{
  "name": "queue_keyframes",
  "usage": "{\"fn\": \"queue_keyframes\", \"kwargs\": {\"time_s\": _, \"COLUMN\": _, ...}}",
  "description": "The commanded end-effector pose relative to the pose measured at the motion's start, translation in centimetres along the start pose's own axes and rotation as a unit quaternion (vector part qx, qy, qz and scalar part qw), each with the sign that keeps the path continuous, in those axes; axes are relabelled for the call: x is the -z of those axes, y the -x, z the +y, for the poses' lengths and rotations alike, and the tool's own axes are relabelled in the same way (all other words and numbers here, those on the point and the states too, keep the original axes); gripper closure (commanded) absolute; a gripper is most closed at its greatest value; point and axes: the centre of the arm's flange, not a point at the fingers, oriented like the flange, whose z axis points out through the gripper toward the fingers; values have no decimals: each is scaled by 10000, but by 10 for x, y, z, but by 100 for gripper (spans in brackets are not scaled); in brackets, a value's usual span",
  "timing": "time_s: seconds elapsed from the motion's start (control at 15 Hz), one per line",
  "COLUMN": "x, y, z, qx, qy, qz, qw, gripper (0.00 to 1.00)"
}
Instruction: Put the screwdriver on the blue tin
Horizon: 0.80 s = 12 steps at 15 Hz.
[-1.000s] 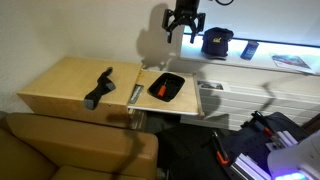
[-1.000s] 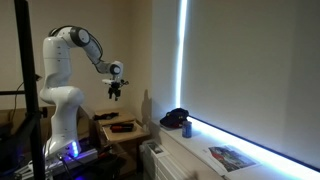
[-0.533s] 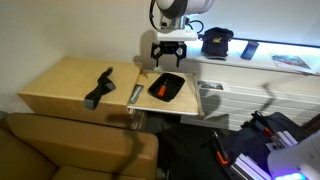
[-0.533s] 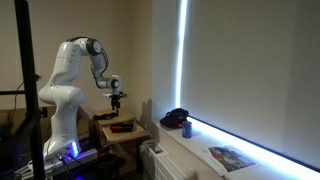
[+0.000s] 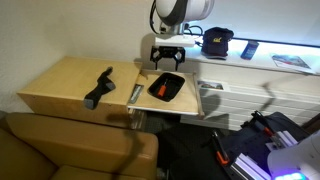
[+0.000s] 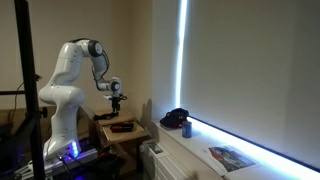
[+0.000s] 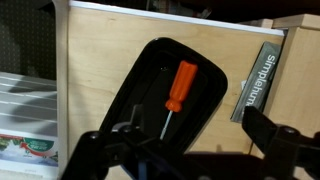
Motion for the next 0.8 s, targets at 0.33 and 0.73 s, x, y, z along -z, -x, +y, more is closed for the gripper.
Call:
{"fn": "queue_keyframes", "kwargs": {"time_s": 0.33, "x": -103, "y": -10, "z": -4, "qx": -531, "qy": -63, "qz": 278, "qw": 9982, "gripper": 0}}
{"fn": "queue_keyframes", "kwargs": {"time_s": 0.73, "x": -140, "y": -18, "z": -17, "qx": -458, "qy": 118, "qz": 395, "qw": 9981, "gripper": 0}}
